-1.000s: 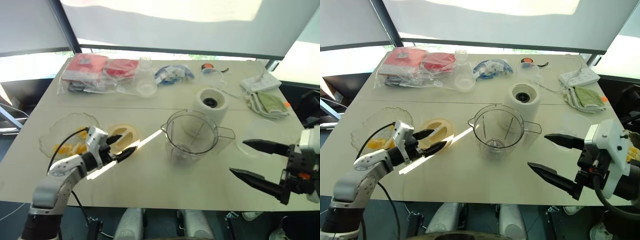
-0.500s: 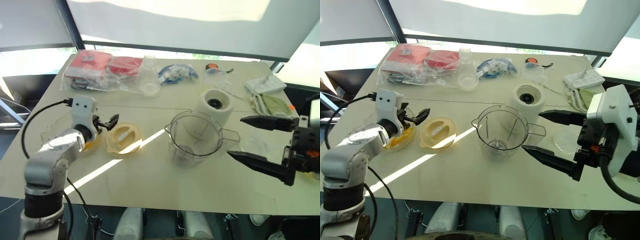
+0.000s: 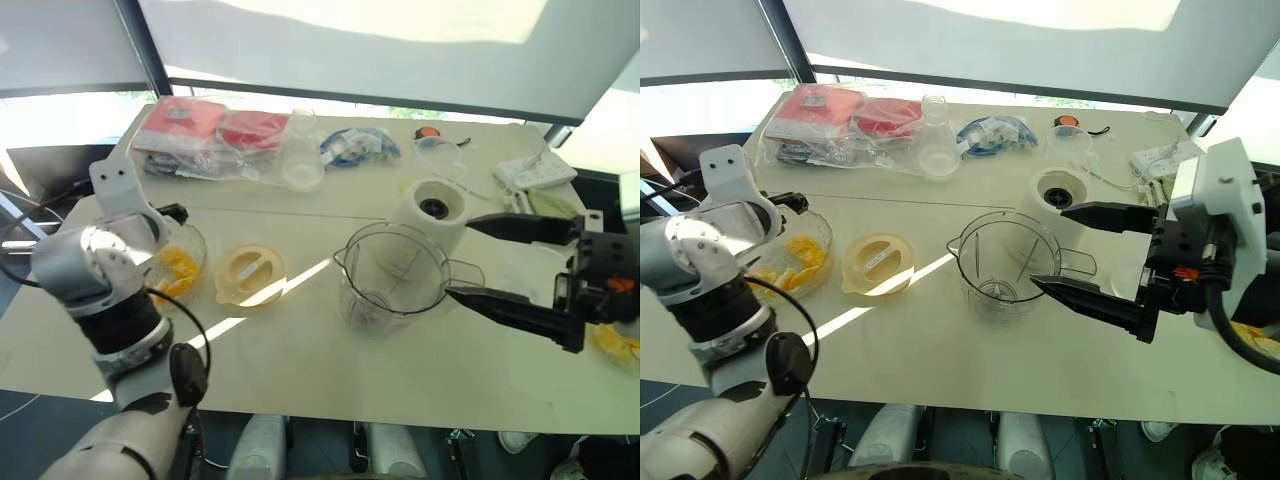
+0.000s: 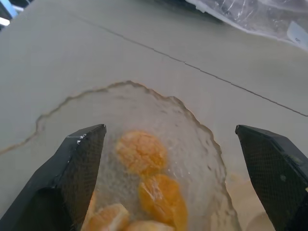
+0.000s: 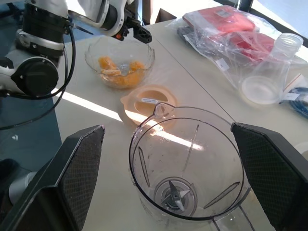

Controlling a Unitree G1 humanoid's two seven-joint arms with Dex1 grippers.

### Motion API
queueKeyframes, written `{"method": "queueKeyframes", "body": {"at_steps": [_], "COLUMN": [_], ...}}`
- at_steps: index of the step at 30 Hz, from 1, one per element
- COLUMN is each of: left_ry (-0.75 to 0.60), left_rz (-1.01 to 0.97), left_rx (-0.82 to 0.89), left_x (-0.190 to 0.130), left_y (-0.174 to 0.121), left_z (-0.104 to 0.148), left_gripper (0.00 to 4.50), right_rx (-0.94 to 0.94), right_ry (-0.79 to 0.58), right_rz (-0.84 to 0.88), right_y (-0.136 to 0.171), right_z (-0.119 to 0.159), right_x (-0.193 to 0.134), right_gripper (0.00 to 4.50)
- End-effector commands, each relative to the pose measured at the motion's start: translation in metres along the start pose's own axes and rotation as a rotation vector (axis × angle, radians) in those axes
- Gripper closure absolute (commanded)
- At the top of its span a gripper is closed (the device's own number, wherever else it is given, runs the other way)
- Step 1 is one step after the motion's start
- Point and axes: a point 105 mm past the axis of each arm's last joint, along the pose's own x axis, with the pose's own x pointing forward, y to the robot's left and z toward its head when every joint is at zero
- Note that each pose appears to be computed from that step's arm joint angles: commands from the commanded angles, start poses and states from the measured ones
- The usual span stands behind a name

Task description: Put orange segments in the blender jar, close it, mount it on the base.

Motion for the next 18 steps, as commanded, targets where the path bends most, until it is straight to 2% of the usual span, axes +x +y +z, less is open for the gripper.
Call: {"method": "queueKeyframes", "body": {"at_steps": [1,8,18], "left_ry": [0.001,0.066,0.117], "left_rz": [0.096,0.219,0.198], "left_rx": [-0.091,-0.225,-0.207], "left_x": [-0.004,-0.005,0.03], "left_y": [0.005,0.018,0.03], "left_z": [0.011,0.002,-0.023], "left_gripper": [0.0,0.0,0.0], "right_rx": [-0.01,-0.003,-0.009], "right_ry": [-0.015,-0.028,-0.033], "right_rz": [-0.007,-0.021,-0.028], "right_y": [-0.002,-0.002,-0.003], "right_z": [0.006,0.003,0.002], "right_x": [0.0,0.004,0.006], "right_gripper": [0.06,0.06,0.06]}}
